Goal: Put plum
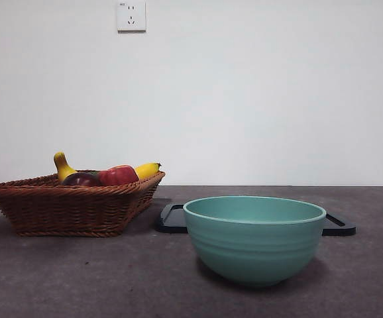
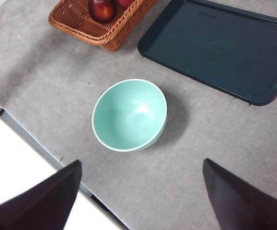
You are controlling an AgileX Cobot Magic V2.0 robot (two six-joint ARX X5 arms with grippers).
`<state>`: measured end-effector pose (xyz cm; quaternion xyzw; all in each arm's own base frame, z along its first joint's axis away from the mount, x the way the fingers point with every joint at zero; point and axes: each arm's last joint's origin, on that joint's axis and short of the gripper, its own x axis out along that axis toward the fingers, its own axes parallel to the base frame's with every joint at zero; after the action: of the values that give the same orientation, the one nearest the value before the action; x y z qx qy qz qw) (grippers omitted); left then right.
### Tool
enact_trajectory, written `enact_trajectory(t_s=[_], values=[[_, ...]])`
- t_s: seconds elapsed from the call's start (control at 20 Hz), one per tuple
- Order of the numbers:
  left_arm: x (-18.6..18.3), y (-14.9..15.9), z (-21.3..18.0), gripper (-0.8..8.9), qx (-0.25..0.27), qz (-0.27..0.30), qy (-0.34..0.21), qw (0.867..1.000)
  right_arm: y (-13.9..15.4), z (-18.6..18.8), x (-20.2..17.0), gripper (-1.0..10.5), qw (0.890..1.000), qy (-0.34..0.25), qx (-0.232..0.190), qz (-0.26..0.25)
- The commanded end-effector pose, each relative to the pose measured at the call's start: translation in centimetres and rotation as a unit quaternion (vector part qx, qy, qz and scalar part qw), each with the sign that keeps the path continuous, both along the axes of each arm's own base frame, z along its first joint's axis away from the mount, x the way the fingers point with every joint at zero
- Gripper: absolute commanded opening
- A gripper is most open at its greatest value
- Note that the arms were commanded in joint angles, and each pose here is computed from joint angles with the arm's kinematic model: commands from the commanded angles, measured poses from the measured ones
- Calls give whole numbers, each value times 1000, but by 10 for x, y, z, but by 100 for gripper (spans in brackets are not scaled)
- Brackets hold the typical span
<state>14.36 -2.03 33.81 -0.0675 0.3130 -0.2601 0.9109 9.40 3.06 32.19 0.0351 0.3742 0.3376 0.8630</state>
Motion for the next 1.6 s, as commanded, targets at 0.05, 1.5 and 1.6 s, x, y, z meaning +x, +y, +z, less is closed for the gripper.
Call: enact_trajectory(t_s=[0.05, 1.5, 1.6], values=[[20, -5, 7, 430, 7, -5, -5, 1000, 0, 5, 1, 406, 1000, -7, 5, -2], [194, -83, -146, 425, 185, 3, 92, 979, 1, 6, 2, 406, 1000, -12, 8, -4], [195, -83, -146, 331, 184, 4, 88, 979, 1, 6, 2, 406, 1000, -12, 8, -4]])
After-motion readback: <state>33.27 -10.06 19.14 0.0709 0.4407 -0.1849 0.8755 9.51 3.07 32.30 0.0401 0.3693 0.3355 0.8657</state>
